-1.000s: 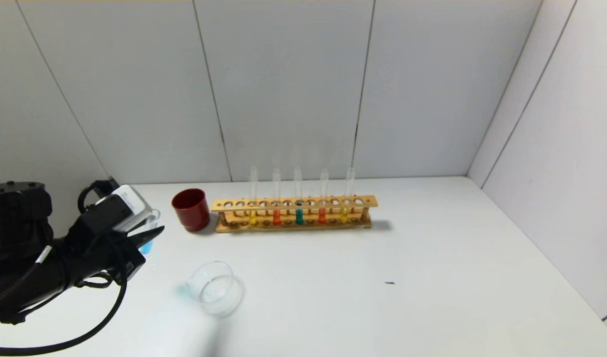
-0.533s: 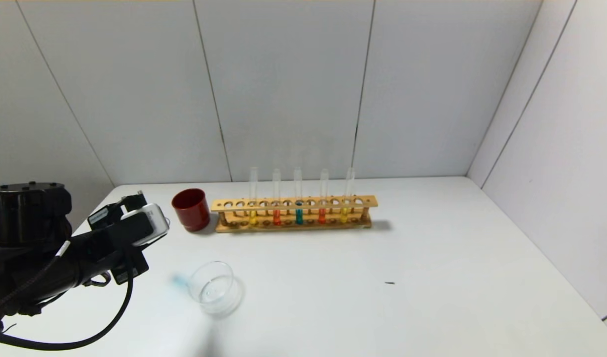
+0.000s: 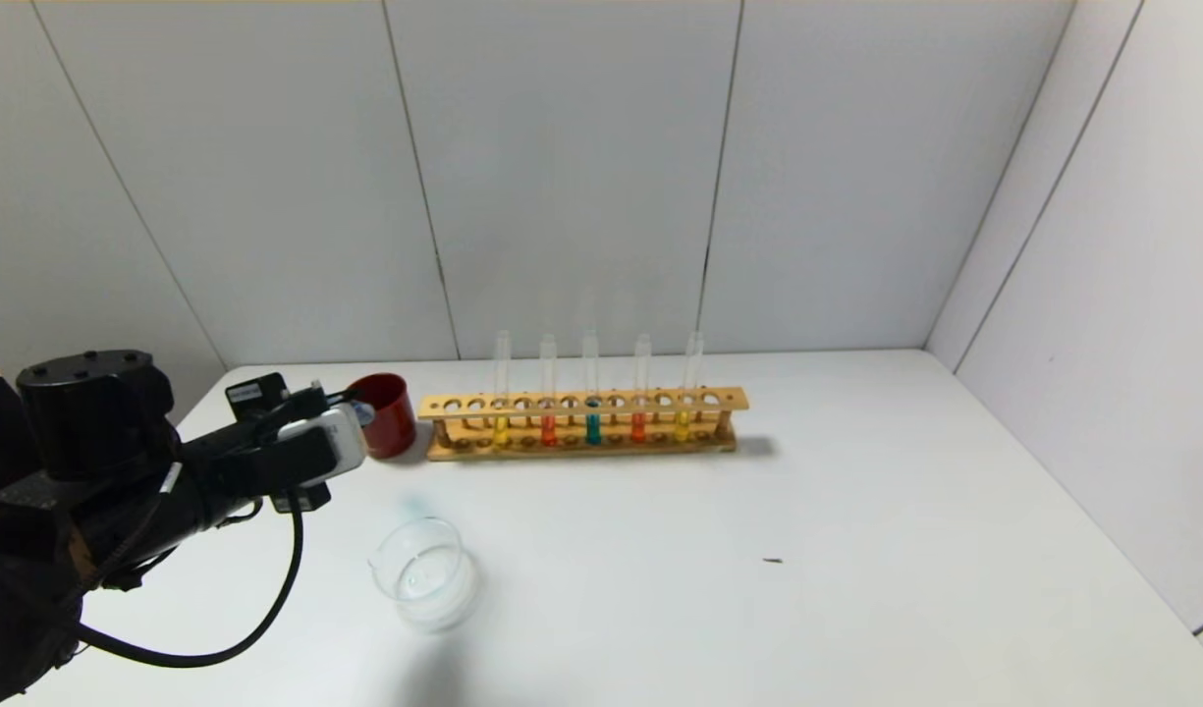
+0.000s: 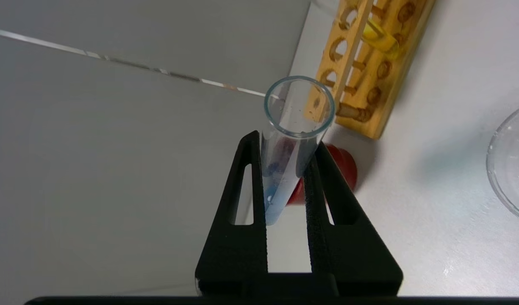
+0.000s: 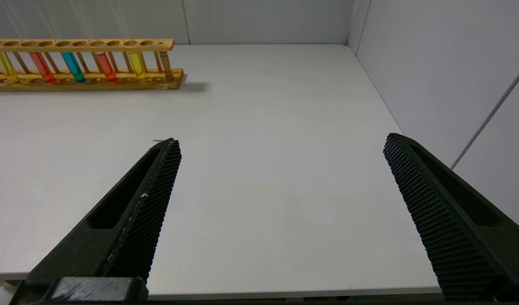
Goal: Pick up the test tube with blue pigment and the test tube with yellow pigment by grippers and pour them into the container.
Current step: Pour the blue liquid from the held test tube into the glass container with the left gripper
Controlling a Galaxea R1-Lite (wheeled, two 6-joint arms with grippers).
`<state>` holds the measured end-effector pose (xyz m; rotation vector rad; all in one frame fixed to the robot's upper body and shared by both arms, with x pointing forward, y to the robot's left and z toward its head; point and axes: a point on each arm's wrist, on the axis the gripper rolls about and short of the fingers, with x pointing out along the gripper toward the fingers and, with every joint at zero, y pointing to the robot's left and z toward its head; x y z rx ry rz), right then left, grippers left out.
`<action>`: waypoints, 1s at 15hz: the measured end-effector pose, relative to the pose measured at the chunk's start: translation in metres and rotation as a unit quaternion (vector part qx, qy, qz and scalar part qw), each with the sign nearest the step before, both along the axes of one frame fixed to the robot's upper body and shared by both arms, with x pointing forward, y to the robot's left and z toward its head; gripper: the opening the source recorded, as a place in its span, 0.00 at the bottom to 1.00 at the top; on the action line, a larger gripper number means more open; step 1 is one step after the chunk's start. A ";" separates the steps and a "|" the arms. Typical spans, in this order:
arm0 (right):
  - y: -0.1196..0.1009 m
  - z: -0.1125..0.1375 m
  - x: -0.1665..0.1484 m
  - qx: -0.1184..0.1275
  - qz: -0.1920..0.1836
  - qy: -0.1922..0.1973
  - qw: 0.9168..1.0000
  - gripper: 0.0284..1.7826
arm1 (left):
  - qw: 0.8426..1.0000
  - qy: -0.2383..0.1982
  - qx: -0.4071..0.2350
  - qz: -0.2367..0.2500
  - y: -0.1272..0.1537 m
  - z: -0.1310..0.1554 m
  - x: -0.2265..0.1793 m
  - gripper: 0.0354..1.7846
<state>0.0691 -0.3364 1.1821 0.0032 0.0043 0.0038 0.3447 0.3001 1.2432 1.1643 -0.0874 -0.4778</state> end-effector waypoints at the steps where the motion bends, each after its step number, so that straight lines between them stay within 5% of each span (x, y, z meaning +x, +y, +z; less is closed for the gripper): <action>1: 0.000 0.000 0.000 0.000 0.000 0.000 1.000 0.98 | 1.000 -0.009 0.005 -0.006 0.000 -0.003 -0.001 0.16; 15: 0.000 0.000 0.000 0.000 0.000 0.000 1.000 0.98 | 0.988 -0.042 0.130 -0.074 0.010 -0.027 -0.027 0.16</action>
